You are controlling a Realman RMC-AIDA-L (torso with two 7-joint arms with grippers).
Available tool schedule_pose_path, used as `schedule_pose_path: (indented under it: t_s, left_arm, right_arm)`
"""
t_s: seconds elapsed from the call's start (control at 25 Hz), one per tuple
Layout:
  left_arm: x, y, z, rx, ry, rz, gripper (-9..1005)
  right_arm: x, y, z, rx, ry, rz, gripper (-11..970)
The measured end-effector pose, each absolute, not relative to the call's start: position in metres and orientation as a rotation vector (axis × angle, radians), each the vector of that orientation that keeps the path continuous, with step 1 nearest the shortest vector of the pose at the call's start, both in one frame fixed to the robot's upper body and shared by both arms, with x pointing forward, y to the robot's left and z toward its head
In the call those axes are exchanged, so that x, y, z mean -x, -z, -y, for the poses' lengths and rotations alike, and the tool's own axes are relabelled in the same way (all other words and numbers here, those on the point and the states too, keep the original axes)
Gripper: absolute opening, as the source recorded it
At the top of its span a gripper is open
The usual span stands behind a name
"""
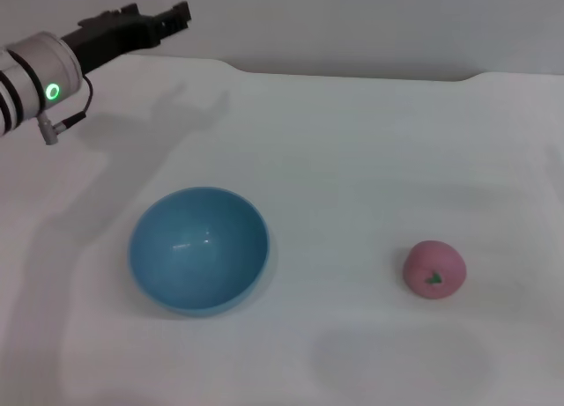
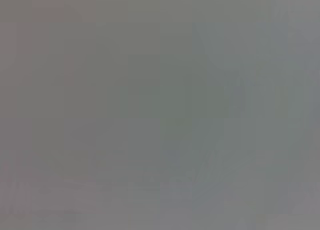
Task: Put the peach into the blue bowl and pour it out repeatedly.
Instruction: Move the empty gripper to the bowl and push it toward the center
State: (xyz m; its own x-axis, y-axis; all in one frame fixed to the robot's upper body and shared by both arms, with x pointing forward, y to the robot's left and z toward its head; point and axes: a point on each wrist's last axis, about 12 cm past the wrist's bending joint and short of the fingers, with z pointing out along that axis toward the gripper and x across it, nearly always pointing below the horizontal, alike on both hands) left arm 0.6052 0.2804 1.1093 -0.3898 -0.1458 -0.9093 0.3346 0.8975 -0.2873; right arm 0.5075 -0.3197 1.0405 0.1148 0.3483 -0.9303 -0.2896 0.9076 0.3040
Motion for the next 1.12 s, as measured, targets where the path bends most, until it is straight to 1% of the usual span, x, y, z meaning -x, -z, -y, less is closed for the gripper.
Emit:
schedule_pose_path:
  t_s: [0.32, 0.44, 0.6, 0.8, 0.96, 1.12]
  left_arm:
    - [-0.607, -1.106, -0.273, -0.168, 0.512, -1.964, 842]
    - [-0.608, -1.107, -0.270, -0.186, 0.544, -1.989, 843]
    - [-0.613, -1.116, -0.272, -0.201, 0.601, -2.045, 843]
    - [-0.619, -1.129, -0.277, -0.227, 0.632, -2.167, 843]
    - [-0.617, -1.138, -0.278, -0.257, 0.623, -2.251, 842]
    - [-0.611, -1.151, -0.281, -0.308, 0.572, -2.308, 842]
  right_arm:
    - [-0.508, -1.041, 0.320, -0.048, -0.467, -1.376, 700]
    - [-0.509, -1.042, 0.320, -0.047, -0.467, -1.374, 699]
    - [-0.509, -1.042, 0.319, -0.045, -0.468, -1.374, 699]
    - [-0.509, -1.042, 0.319, -0.044, -0.469, -1.374, 698]
    - [-0.510, -1.042, 0.319, -0.044, -0.470, -1.373, 698]
    - [-0.510, -1.042, 0.318, -0.043, -0.473, -1.371, 698]
